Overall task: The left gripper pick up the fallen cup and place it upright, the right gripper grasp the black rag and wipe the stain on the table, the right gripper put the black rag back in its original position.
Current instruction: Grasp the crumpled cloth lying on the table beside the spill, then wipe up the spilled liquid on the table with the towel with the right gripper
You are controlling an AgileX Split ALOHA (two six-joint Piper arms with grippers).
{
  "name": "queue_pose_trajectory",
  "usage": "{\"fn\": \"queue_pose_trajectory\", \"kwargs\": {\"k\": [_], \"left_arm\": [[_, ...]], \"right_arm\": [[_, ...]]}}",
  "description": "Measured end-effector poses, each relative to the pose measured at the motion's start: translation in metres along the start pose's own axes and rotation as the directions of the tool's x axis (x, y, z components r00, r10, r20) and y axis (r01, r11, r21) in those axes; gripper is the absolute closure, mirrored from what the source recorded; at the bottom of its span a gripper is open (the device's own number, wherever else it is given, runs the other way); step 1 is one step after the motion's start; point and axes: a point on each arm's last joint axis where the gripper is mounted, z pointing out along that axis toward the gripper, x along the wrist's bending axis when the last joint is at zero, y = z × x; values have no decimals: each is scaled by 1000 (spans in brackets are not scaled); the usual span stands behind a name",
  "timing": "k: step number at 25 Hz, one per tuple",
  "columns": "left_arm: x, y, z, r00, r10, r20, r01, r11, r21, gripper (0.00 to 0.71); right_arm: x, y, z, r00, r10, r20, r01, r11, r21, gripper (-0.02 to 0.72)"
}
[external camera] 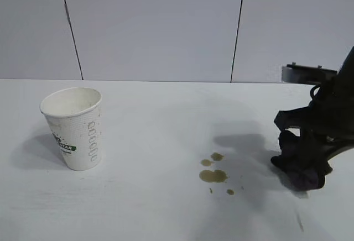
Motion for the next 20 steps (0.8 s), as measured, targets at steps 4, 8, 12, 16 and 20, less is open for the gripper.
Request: {"fn": "queue_pose_trajectory", "kwargs": {"k": [4,8,12,16,20], "left_arm": [[0,0,0,1000,0,0,0,1000,0,46],[0,0,0,1000,0,0,0,1000,0,46],[0,0,0,1000,0,0,0,1000,0,46],[0,0,0,1000,0,0,0,1000,0,46],[0,0,0,1000,0,0,0,1000,0,46]], "right_arm": [[41,15,-21,995,-89,-38,84,989,-122,621],[100,14,-17,966,-247,-75,232,957,-173,621],[132,7,-8,940,-329,-94,308,933,-187,621],[134,3,12,944,-316,-96,304,944,-126,621],[130,-4,39,947,-306,-96,304,952,-30,621]]}}
